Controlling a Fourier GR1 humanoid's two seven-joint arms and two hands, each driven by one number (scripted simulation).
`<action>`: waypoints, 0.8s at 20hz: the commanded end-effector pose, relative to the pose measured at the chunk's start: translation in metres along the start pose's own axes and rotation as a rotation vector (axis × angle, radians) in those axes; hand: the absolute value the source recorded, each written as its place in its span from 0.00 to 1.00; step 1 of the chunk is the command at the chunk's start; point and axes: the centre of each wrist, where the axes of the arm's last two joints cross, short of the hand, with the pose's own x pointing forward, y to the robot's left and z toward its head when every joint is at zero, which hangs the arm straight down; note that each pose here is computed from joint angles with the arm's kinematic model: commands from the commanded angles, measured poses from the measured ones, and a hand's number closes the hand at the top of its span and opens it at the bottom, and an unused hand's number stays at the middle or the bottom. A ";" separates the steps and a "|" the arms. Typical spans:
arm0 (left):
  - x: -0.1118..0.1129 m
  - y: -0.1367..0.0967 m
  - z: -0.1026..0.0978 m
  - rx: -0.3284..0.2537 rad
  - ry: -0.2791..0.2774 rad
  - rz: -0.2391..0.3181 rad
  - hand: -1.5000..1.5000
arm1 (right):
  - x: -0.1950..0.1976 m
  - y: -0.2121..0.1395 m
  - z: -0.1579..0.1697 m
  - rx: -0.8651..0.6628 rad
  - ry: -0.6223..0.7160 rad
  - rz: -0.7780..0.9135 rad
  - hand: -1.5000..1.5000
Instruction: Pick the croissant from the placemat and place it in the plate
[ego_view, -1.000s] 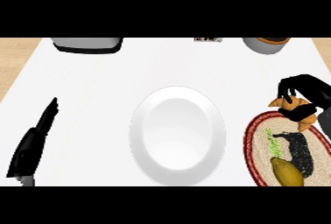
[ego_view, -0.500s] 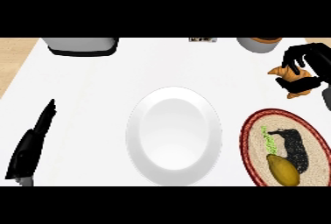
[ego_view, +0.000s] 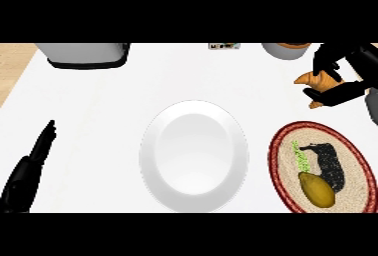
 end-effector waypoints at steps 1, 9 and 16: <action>0.011 0.007 -0.007 -0.001 0.003 0.018 0.50 | 0.041 0.017 -0.027 0.041 -0.091 -0.079 1.00; -0.006 -0.011 0.000 -0.023 0.012 0.003 0.50 | 0.130 0.050 -0.058 0.089 -0.056 -0.143 1.00; 0.019 -0.001 0.003 -0.022 -0.012 0.005 0.50 | 0.178 0.120 -0.091 0.241 0.014 -0.133 1.00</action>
